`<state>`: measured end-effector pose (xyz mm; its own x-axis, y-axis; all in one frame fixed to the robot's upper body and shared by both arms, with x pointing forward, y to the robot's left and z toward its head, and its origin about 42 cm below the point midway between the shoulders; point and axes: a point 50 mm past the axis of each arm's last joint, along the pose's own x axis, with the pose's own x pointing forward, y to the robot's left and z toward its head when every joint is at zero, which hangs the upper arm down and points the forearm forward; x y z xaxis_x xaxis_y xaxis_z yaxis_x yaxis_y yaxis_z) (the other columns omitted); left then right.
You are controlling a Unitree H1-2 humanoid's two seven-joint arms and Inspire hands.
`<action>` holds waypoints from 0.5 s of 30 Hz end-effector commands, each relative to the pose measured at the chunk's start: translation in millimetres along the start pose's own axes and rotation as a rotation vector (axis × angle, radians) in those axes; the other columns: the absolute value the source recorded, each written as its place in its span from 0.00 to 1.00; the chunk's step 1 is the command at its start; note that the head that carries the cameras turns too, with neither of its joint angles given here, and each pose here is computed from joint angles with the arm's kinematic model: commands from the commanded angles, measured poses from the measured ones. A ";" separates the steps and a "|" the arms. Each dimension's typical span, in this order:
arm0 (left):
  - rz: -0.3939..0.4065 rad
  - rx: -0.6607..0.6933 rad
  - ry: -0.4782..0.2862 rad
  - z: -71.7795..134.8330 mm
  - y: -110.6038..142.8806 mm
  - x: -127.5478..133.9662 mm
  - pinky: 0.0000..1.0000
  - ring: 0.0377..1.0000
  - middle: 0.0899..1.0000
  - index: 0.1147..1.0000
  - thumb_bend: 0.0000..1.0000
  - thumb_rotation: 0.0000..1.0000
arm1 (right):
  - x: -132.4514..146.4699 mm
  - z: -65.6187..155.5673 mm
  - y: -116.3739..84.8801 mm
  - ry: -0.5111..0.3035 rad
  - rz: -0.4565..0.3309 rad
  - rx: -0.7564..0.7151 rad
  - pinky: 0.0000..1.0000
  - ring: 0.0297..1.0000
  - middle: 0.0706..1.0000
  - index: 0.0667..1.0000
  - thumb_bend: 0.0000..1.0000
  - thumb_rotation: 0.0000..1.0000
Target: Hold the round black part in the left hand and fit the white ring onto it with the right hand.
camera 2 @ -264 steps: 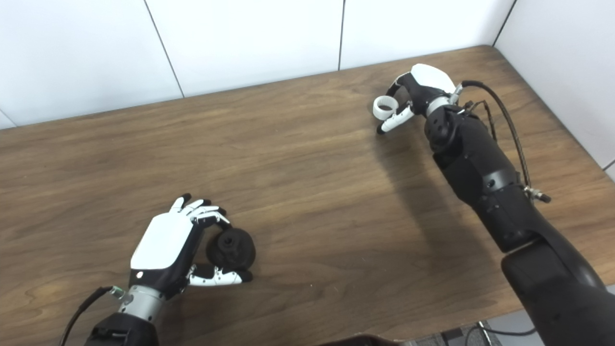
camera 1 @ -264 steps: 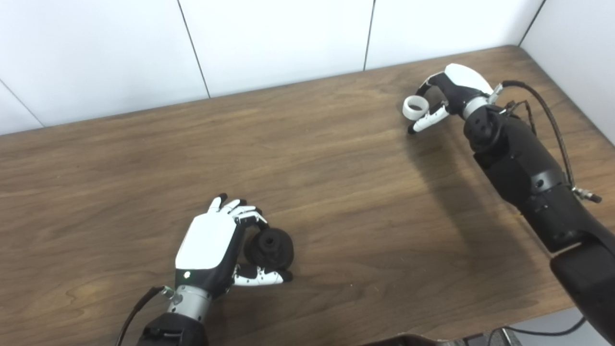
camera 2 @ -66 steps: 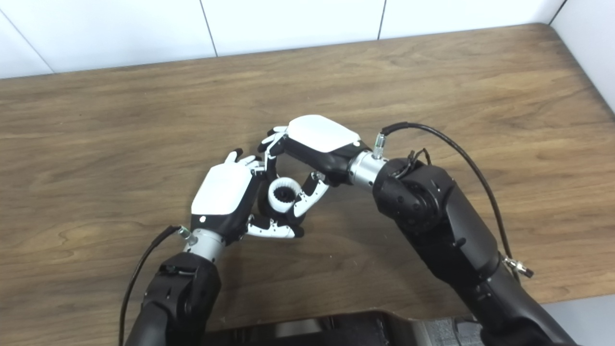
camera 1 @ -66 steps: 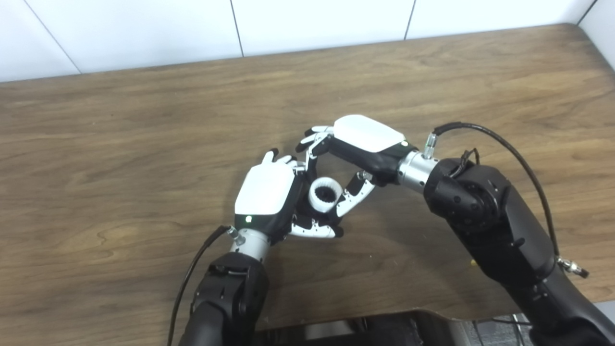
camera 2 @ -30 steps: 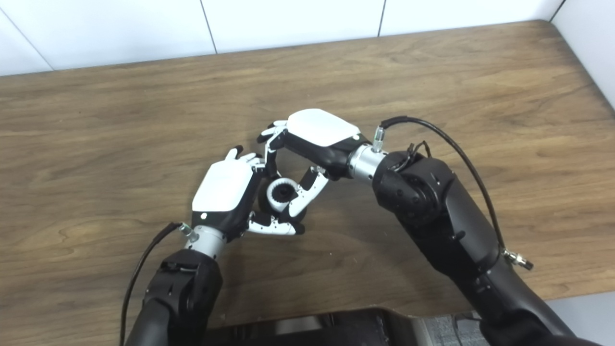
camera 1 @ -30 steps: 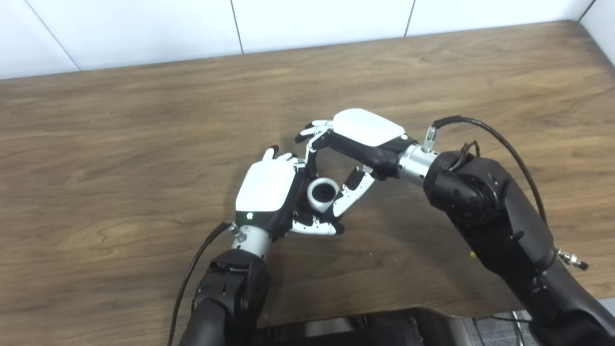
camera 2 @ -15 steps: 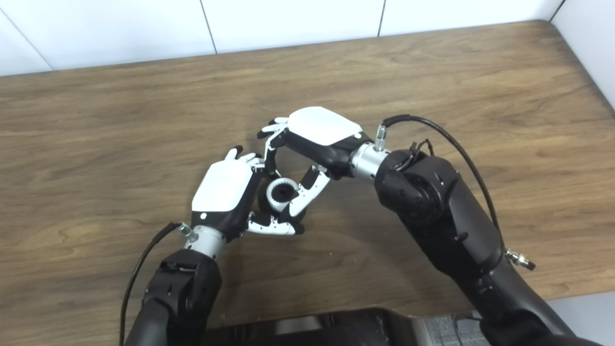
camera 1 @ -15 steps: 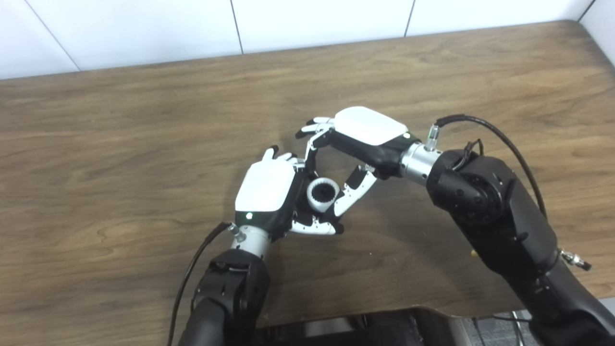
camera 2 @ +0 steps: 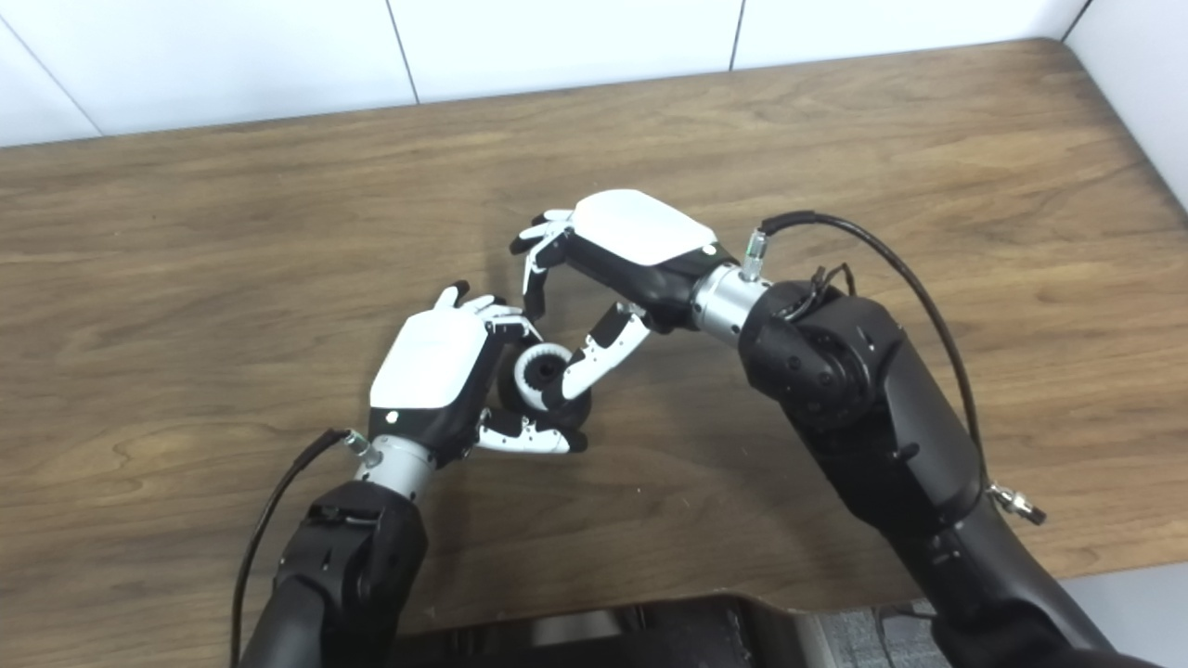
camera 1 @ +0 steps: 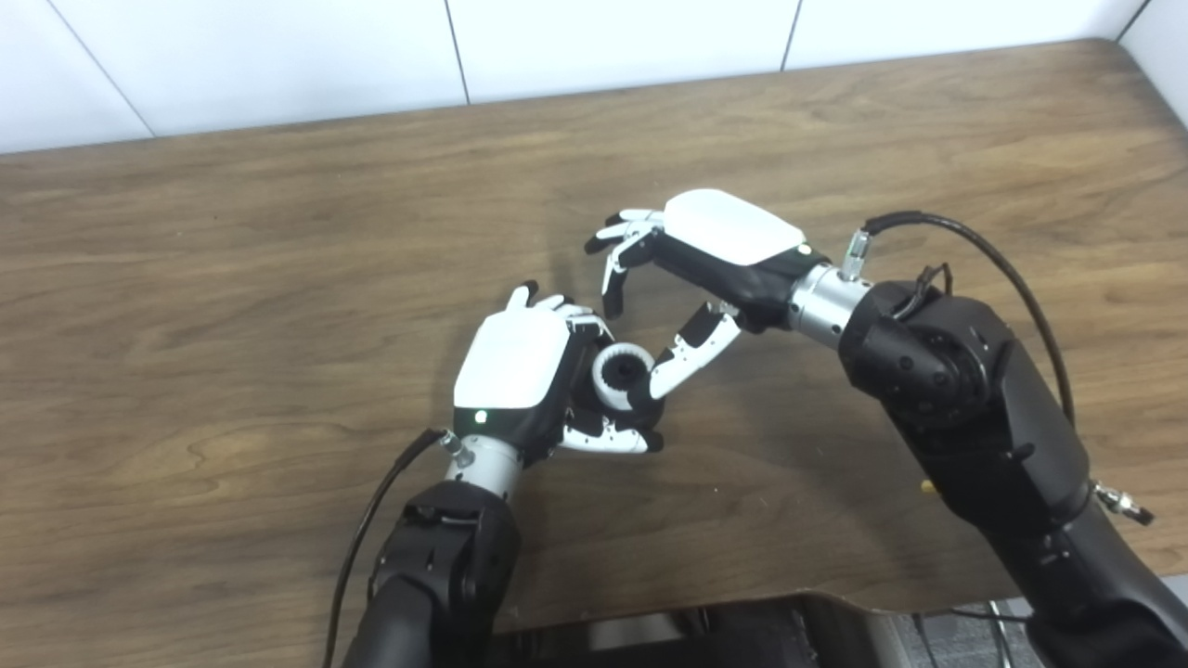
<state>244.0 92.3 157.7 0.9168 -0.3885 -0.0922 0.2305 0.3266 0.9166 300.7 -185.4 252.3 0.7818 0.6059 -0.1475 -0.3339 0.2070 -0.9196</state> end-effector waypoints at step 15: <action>0.011 0.037 -0.020 -6.7 0.1 -1.2 0.99 0.87 0.75 0.41 0.53 0.06 | -11.5 -1.2 -29.9 0.017 -0.095 -0.034 0.85 0.94 0.87 0.61 0.96 0.45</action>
<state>244.1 95.5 156.6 0.9132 -0.4002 -0.0766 0.2154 0.3146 0.9245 302.2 -196.6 261.6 0.8147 0.5647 -0.1316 -0.3139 0.2388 -0.9189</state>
